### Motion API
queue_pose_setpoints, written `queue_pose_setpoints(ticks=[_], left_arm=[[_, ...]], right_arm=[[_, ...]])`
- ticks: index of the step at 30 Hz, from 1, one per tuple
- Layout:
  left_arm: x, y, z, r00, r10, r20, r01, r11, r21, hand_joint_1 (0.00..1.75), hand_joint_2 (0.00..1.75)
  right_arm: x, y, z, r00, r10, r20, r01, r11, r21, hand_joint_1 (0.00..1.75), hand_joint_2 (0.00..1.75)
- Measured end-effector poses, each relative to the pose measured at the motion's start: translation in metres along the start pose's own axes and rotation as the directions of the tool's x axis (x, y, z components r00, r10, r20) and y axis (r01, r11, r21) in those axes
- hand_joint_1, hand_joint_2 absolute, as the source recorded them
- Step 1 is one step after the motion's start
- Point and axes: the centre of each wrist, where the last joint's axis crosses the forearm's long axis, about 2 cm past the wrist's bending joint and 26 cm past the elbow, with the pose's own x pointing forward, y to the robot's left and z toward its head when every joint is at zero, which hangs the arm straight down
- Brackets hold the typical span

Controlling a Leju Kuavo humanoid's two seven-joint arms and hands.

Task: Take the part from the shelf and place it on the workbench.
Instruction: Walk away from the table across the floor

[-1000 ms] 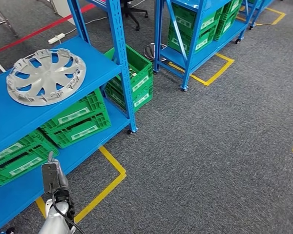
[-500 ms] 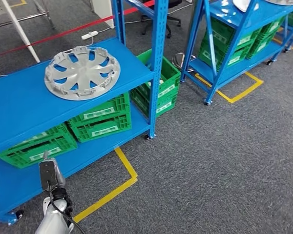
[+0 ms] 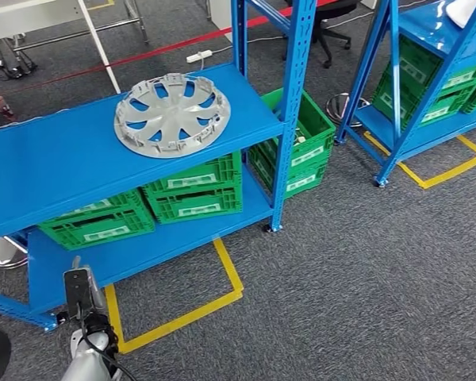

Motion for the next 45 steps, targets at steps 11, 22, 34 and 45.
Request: queue_pose_setpoints(ticks=[11,22,34,45], left_arm=[[-0.005,0.008,0.0,1.0,-0.008,-0.025,0.009,1.0,0.029,0.0,0.0],[-0.014,0.019,0.008,0.998,-0.019,-0.059,0.022,0.999,0.044,0.0,0.0],[-0.017,0.021,0.01,0.995,0.022,-0.095,-0.019,0.999,0.034,0.0,1.31],[-0.057,0.047,0.066,0.902,-0.01,-0.432,-0.05,0.991,-0.127,0.0,0.0]], right_arm=[[0.02,-0.012,0.004,0.991,-0.128,0.049,0.129,0.992,0.002,0.0,0.0],[0.034,-0.026,0.008,0.967,-0.234,0.096,0.233,0.972,0.018,0.0,0.0],[0.039,-0.027,0.009,0.958,-0.273,0.092,0.269,0.962,0.054,0.0,1.31],[0.041,-0.026,0.012,0.962,-0.239,0.131,0.237,0.971,0.031,0.0,0.0]])
